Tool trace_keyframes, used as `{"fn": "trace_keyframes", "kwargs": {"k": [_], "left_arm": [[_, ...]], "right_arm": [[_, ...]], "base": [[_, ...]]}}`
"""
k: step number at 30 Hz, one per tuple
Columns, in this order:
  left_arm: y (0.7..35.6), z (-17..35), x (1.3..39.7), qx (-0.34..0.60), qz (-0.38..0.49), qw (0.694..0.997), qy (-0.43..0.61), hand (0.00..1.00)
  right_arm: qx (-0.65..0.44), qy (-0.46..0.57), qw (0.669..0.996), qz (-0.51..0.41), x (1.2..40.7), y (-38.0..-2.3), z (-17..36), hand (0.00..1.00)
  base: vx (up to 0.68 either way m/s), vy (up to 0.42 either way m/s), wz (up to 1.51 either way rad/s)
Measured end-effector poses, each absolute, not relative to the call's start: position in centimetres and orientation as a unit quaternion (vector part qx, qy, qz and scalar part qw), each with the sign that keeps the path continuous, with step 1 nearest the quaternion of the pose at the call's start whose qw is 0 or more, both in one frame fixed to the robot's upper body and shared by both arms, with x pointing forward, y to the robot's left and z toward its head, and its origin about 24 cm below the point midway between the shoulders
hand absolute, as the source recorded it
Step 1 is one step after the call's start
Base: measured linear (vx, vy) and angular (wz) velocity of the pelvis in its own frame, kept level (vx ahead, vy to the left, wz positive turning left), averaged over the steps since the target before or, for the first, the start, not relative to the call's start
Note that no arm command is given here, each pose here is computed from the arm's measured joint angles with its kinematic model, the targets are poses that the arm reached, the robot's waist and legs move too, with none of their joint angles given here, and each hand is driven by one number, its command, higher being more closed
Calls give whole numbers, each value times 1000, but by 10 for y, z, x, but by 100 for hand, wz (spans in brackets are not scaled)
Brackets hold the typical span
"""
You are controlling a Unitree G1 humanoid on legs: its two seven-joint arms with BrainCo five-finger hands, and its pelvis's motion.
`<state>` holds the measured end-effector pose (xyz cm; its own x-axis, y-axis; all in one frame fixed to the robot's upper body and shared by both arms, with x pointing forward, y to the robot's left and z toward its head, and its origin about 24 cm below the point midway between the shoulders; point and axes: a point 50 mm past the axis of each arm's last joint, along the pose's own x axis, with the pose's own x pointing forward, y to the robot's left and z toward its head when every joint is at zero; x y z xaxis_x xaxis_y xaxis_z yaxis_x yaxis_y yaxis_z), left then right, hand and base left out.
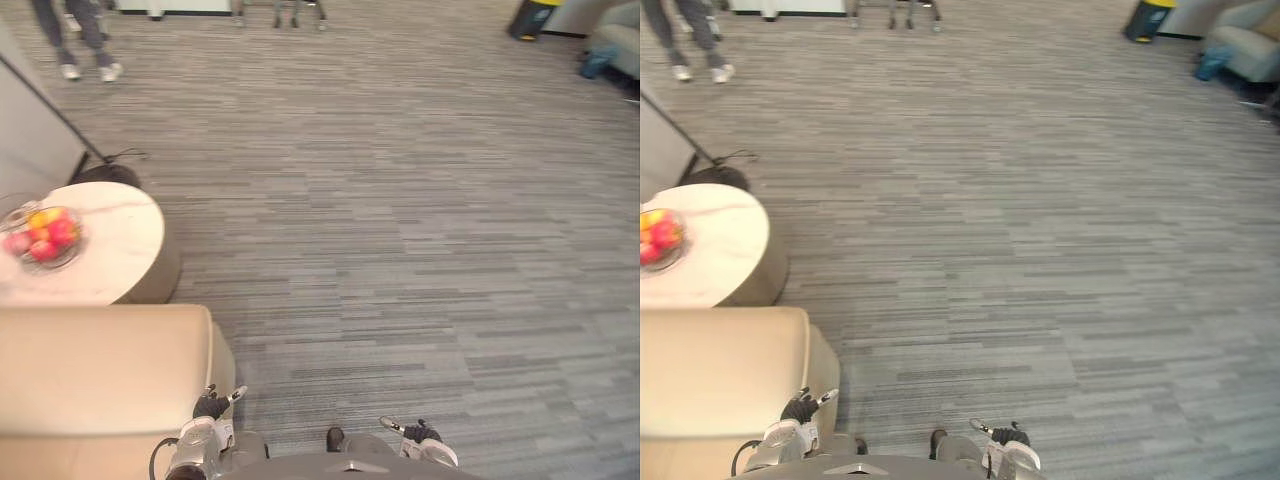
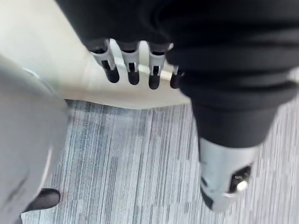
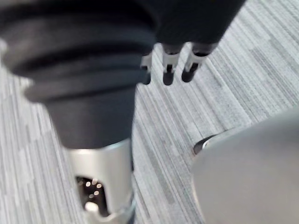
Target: Pick up cushions and gather them together orderly.
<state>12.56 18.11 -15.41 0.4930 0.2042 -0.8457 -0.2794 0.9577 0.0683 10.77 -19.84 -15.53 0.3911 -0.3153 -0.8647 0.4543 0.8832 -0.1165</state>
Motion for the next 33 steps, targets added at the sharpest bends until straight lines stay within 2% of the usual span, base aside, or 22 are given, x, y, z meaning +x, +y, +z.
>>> {"fn": "trace_keyframes", "kwargs": {"k": [10,15,22,33], "left_arm": [[176,-159,117,-30,124,855,503,0],[169,-163,104,-14,96,847,523,0],[175,-160,113,-8,97,855,509,0],[165,-155,122,-35,107,866,487,0]], "right_arm": [[54,492,841,-220,122,-203,-152,0],[27,505,832,-228,117,-223,-152,0],[24,515,826,-230,112,-226,-154,0],[28,481,843,-238,117,-225,-147,0]], "base": [[23,12,-95],[-1,-111,-66],[28,-30,-57],[44,97,-76]]}}
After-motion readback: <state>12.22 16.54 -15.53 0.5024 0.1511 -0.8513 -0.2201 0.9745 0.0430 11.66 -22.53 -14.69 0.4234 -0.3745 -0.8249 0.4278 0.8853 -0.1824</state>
